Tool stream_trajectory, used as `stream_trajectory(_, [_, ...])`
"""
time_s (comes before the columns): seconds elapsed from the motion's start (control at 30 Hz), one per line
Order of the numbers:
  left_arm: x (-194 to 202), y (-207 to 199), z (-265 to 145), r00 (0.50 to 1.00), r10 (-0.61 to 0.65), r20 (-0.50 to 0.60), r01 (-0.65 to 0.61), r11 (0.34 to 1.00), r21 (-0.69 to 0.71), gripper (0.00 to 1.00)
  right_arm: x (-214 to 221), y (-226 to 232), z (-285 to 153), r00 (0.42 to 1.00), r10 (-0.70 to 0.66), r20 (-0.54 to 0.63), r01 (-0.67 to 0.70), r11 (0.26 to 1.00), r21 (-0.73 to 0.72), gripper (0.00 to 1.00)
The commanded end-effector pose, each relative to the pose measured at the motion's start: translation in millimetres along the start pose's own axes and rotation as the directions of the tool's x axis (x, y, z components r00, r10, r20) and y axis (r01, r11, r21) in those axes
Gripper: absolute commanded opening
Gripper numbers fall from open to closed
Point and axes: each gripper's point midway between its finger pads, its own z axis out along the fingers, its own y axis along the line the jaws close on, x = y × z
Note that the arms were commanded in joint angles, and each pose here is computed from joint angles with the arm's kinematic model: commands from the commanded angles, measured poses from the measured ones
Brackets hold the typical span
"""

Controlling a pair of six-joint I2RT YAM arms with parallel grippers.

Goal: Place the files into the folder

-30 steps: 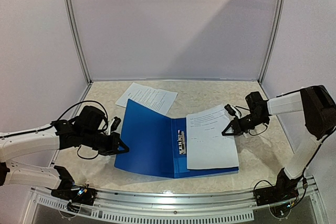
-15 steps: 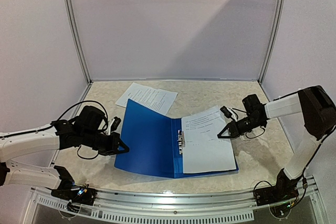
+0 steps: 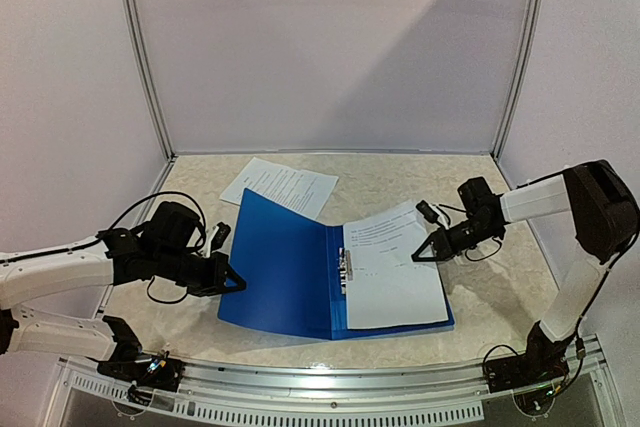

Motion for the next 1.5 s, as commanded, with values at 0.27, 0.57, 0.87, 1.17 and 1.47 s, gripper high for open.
stream_trajectory(0.27, [5, 1, 3, 0.999, 0.014, -0.030, -0.014, 1.000, -0.005, 0.00, 8, 1, 8, 0.996, 0.039, -0.080, -0.041, 0.999, -0.016, 0.04])
stream_trajectory(0.57, [4, -1, 2, 1.000, 0.010, -0.025, -0.010, 1.000, 0.002, 0.00, 5, -4, 7, 0.994, 0.068, -0.086, -0.066, 0.997, 0.030, 0.20])
stream_trajectory(0.87, [3, -2, -3, 1.000, 0.005, -0.014, -0.005, 1.000, 0.002, 0.00, 0, -13, -10, 0.992, 0.066, -0.109, -0.042, 0.976, 0.212, 0.46])
stream_trajectory(1.17, [4, -1, -5, 1.000, 0.002, -0.013, -0.002, 1.000, -0.003, 0.03, -3, -23, -21, 0.993, 0.012, -0.121, 0.038, 0.915, 0.401, 0.54])
stream_trajectory(1.47, [-12, -3, -29, 0.998, 0.055, 0.021, -0.052, 0.992, -0.111, 0.78, -30, -25, -57, 0.995, -0.056, -0.085, 0.094, 0.825, 0.557, 0.69])
